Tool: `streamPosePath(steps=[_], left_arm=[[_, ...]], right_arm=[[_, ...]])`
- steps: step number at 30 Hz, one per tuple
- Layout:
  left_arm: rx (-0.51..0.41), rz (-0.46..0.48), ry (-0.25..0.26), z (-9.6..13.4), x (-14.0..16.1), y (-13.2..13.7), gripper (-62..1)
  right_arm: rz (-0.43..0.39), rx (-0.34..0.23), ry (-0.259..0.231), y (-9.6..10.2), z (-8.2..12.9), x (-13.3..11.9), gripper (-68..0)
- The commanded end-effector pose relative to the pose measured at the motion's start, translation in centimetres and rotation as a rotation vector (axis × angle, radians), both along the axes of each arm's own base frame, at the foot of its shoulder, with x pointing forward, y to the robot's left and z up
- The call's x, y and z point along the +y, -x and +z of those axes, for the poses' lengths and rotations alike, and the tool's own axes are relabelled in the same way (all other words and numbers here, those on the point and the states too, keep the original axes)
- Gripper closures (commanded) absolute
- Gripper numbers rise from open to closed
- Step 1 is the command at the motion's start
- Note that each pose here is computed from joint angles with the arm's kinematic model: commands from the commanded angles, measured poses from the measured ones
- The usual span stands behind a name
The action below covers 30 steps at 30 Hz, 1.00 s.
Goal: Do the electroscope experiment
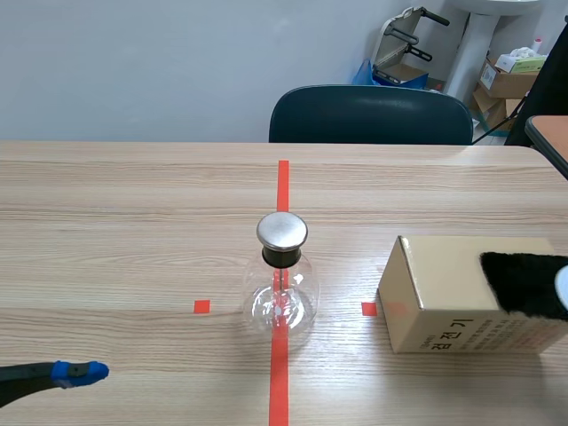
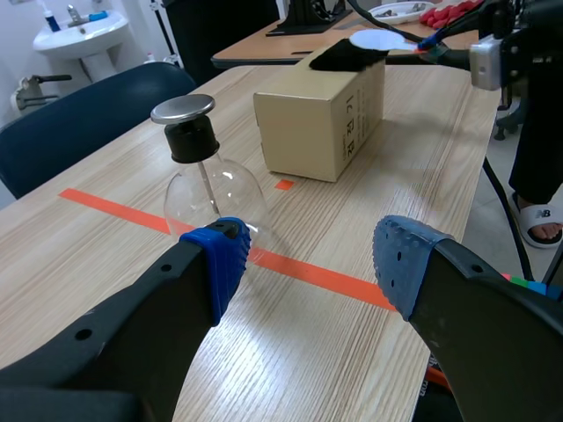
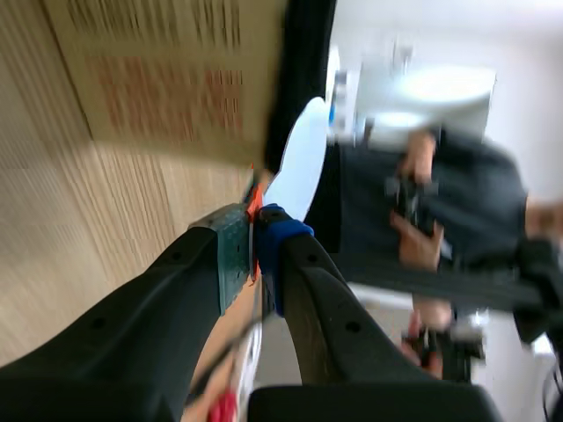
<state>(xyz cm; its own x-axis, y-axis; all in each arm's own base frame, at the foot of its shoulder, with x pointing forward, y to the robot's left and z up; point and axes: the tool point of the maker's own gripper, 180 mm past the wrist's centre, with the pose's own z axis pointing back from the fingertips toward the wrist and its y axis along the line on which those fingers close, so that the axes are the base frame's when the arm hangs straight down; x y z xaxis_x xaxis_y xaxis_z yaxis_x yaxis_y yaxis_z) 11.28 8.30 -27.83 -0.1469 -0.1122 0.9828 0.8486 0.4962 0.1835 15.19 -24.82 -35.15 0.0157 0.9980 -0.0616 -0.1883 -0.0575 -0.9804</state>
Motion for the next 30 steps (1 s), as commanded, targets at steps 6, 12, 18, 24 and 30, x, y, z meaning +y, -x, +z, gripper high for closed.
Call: streamPosePath(steps=[6,12,18,24,30], left_arm=[[-0.020,-0.003,0.038,1.0,-0.5,-0.2,-33.6],[-0.019,-0.003,0.038,1.0,-0.5,-0.2,-33.6],[-0.019,-0.003,0.037,1.0,-0.5,-0.2,-33.6],[-0.019,-0.003,0.037,1.0,-0.5,-0.2,-33.6],[-0.019,-0.003,0.038,1.0,-0.5,-0.2,-33.6]], right_arm=[[0.281,-0.028,-0.009,0.3,0.7,4.6,-1.9],[0.140,-0.051,-0.005,-0.2,1.1,2.1,-2.0],[0.101,-0.052,0.006,-0.3,1.1,1.4,-1.9],[0.307,-0.037,-0.032,0.5,0.9,5.2,-1.9],[-0.002,-0.060,0.003,-0.1,1.2,-0.1,-1.9]])
